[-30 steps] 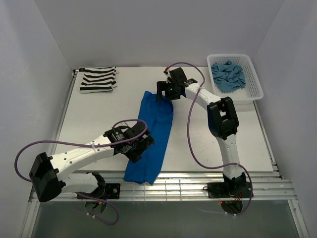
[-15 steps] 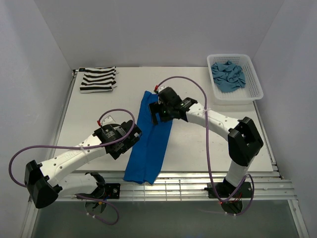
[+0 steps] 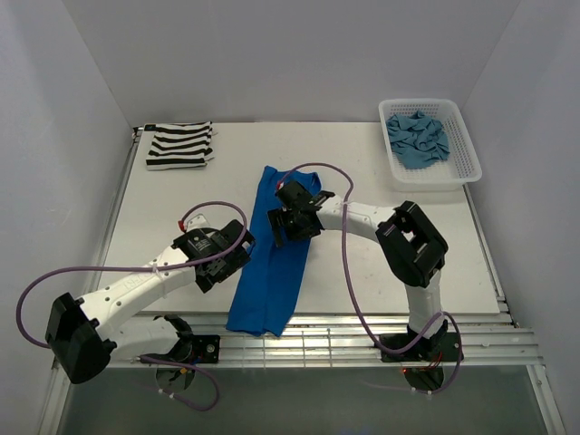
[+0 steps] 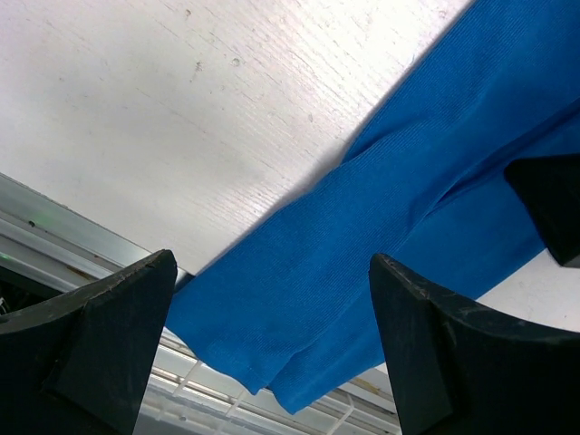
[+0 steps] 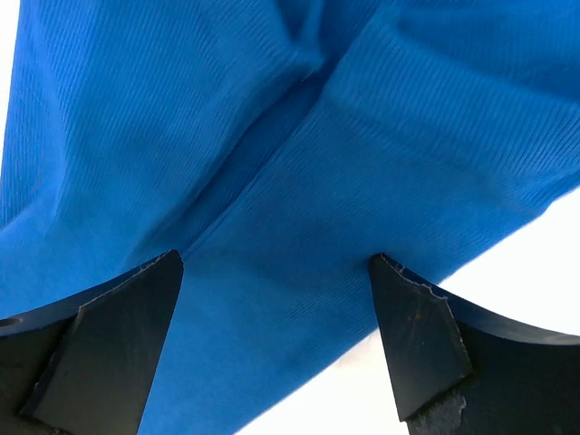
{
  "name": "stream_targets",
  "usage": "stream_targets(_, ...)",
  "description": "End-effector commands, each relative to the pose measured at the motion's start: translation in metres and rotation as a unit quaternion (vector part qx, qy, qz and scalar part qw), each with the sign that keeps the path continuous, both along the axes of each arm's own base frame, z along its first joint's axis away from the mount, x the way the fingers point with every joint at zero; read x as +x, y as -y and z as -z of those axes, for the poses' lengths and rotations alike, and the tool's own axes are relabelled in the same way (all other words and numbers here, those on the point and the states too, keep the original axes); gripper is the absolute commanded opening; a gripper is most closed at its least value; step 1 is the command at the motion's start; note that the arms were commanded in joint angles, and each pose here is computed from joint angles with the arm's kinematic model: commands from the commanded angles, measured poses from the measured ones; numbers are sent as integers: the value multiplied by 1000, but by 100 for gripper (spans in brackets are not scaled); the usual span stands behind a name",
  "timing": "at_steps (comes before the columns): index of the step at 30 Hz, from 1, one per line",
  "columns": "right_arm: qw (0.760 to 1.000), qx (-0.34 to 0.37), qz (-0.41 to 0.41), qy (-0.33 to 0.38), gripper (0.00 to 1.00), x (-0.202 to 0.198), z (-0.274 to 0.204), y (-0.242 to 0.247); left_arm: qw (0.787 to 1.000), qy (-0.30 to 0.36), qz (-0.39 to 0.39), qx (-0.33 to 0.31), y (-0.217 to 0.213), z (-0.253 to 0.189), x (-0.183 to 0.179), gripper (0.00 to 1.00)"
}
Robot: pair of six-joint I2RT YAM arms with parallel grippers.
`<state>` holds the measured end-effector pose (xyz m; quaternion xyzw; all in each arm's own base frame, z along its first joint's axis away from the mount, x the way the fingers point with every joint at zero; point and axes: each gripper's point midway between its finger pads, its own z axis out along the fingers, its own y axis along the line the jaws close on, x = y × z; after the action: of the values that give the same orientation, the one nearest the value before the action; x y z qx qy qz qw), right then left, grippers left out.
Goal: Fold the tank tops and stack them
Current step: Fold the tank top
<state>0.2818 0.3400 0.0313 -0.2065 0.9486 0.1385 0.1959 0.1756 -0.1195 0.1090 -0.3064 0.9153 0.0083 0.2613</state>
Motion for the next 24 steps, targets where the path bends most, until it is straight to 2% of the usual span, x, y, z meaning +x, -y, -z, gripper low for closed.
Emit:
stream_targets(1,1000,7,21,-1,90,26,10,3,1000,3,11,-15,7,4,7,98)
stream_targets(11,998,52,43,-4,90,106,12,11,1000,2,28,-13,8,7,34,98)
stream_targets(15,997,73,36,6,90,134,-2,14,998,11,55,-34,20,4,47,98)
stream_targets(19,994,104,-6,39,90,141,-48,2,991,-1,118,-67,39,8,42,98)
stream_targets(22,986,146,-36,73,90,136,-103,-5,978,-15,167,-120,57,13,27,98)
stream_targets(24,982,162,-42,92,90,129,-123,-5,965,-14,197,-170,73,10,17,98)
